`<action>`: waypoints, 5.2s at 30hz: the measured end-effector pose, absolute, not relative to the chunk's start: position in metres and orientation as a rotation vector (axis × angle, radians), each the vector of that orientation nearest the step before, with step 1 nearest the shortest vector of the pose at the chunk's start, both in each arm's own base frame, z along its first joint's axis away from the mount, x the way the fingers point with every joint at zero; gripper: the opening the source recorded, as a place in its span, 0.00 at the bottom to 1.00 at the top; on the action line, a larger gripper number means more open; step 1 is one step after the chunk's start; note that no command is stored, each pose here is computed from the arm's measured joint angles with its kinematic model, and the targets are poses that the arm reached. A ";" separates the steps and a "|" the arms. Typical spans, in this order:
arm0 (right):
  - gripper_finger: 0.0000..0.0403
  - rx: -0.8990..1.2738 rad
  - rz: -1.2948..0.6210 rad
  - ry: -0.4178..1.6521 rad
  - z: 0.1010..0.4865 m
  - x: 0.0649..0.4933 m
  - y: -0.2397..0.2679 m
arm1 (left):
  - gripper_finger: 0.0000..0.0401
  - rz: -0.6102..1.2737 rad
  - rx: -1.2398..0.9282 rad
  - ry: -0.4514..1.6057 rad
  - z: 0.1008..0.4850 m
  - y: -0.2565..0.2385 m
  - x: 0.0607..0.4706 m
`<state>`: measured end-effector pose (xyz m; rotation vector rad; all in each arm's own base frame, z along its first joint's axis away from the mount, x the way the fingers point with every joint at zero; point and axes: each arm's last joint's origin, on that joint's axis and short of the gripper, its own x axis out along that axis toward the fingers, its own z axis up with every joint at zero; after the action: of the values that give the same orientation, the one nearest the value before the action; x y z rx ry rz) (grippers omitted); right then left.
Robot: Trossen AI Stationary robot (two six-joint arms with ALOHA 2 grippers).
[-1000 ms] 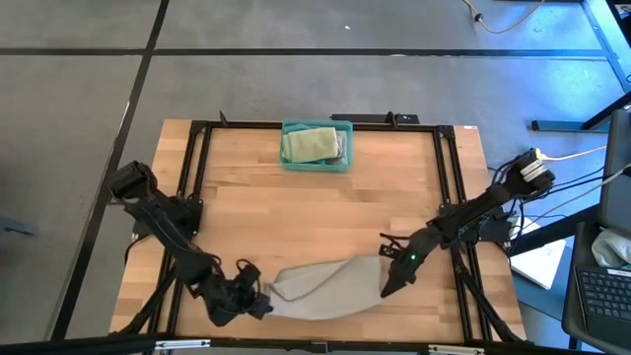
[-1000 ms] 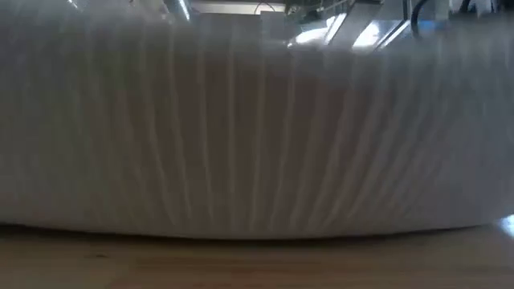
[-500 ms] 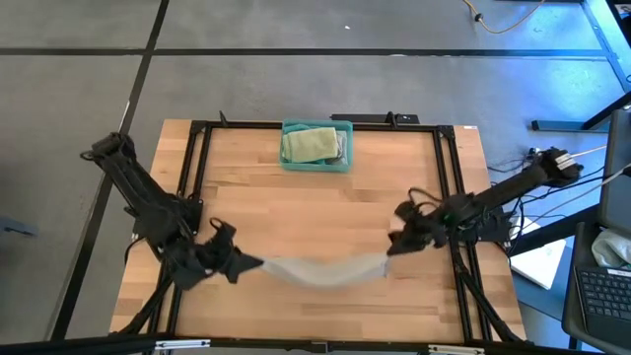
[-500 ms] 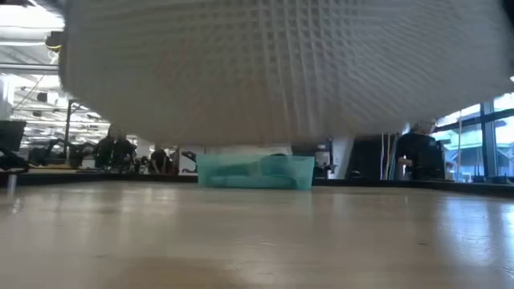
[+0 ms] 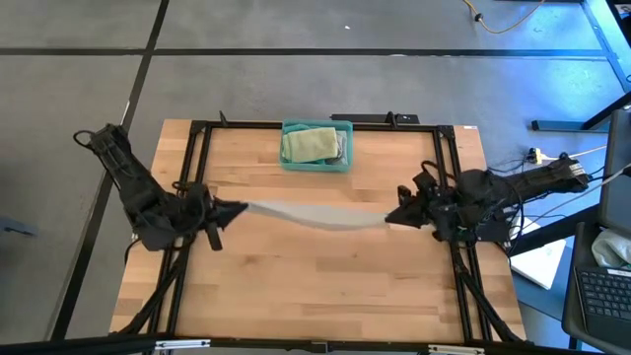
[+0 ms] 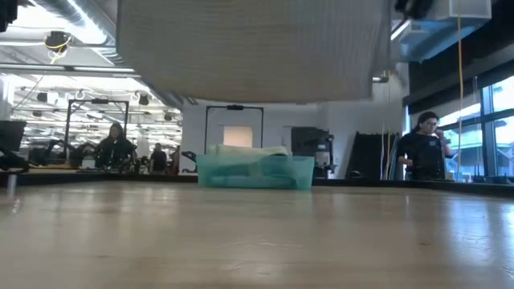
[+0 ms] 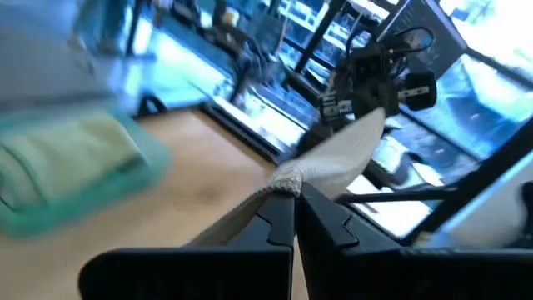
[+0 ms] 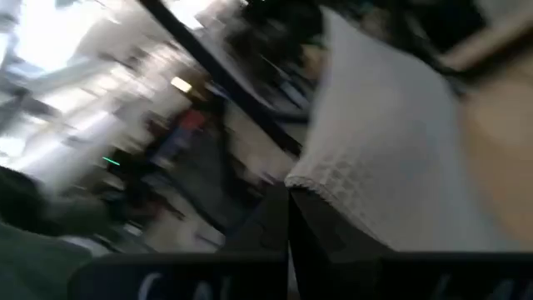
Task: Fold microfiber towels
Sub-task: Fold the gray towel
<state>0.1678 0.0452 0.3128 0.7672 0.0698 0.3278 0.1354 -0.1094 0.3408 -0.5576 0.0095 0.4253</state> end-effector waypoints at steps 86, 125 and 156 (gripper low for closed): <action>0.38 0.781 0.426 0.993 0.190 0.177 0.099 | 0.06 0.162 -0.678 0.614 0.162 -0.257 0.199; 0.45 1.305 0.112 1.146 0.140 0.216 0.121 | 0.12 0.125 -0.760 0.656 0.165 -0.253 0.212; 0.35 0.576 0.302 0.797 0.176 0.242 0.103 | 0.12 0.170 -0.700 0.601 0.169 -0.227 0.241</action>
<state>0.2422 0.1032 0.1756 0.5763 0.7974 0.3020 0.2415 -0.2269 0.1695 -0.7001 0.6010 0.1698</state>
